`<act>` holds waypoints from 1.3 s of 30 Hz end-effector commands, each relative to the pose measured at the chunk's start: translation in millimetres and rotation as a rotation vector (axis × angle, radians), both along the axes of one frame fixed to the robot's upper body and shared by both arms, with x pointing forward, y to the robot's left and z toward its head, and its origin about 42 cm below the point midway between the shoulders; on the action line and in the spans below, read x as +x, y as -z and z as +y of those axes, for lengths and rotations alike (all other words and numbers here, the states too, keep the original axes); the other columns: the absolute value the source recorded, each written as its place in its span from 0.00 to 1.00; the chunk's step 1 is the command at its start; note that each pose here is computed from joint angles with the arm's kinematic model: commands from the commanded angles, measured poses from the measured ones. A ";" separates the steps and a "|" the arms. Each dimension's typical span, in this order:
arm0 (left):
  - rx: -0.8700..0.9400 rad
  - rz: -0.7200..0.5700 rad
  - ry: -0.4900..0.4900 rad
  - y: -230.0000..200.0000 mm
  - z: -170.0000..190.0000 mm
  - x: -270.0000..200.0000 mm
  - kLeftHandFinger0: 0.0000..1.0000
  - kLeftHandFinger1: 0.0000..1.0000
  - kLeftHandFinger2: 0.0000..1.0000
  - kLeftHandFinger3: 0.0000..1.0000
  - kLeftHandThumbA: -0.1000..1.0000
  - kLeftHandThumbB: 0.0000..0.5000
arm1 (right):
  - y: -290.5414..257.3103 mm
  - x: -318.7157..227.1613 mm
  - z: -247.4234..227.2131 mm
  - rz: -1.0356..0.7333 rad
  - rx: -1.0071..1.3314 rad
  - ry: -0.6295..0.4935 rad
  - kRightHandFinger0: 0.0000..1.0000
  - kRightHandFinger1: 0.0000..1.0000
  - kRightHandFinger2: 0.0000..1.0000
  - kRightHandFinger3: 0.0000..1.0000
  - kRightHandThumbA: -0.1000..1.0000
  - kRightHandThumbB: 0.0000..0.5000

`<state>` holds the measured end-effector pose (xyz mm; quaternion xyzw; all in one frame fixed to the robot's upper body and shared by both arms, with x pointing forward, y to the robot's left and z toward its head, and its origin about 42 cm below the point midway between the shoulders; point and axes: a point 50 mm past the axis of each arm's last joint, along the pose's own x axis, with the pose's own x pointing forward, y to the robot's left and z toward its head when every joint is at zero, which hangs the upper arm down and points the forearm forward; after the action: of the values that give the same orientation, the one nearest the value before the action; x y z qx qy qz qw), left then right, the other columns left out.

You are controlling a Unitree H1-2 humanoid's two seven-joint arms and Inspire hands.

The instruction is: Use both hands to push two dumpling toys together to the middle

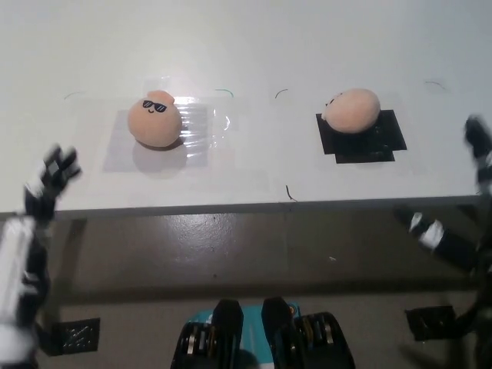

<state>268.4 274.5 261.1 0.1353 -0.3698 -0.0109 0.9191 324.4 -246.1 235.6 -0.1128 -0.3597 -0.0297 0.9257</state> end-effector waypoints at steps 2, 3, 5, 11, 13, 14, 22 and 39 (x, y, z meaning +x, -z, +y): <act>-0.048 0.015 -0.006 -24.5 15.2 26.5 1.00 1.00 1.00 1.00 1.00 0.87 | -30.8 34.6 -12.9 0.018 0.042 0.003 1.00 1.00 1.00 1.00 1.00 0.53; -0.067 0.018 -0.014 -31.4 20.7 37.4 1.00 1.00 1.00 1.00 1.00 0.85 | -37.2 49.6 -16.5 0.022 0.051 0.001 1.00 1.00 1.00 1.00 1.00 0.51; -0.062 0.012 -0.035 -43.8 28.8 56.5 1.00 1.00 1.00 1.00 1.00 0.78 | -47.9 74.3 -22.7 0.026 0.061 0.007 1.00 1.00 1.00 1.00 1.00 0.52; -0.057 0.015 -0.045 -67.2 42.7 94.6 1.00 1.00 1.00 1.00 1.00 0.70 | -67.1 125.1 -28.4 0.042 0.070 0.034 1.00 1.00 1.00 1.00 1.00 0.56; -0.058 0.021 -0.060 -79.7 44.9 117.6 1.00 1.00 1.00 1.00 1.00 0.71 | -78.0 149.0 -30.8 0.073 0.081 0.035 1.00 1.00 1.00 1.00 1.00 0.54; -0.054 0.028 -0.066 -81.4 45.7 122.3 1.00 1.00 1.00 1.00 1.00 0.70 | -78.0 154.4 -30.4 0.085 0.092 0.031 1.00 1.00 1.00 1.00 1.00 0.55; -0.031 0.137 -0.083 -91.0 45.3 178.1 1.00 1.00 1.00 1.00 1.00 0.67 | -95.9 212.2 -31.2 0.227 0.288 -0.100 1.00 1.00 1.00 1.00 1.00 0.50; 0.036 0.388 -0.071 -61.4 21.8 271.7 1.00 1.00 1.00 1.00 1.00 0.91 | -69.5 258.9 -7.6 0.509 0.514 -0.213 1.00 1.00 1.00 1.00 1.00 0.64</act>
<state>526.3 300.6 293.4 0.1426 -0.1420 -0.0028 0.9795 574.3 -261.5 274.8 0.1415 -0.0746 -0.0192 0.9869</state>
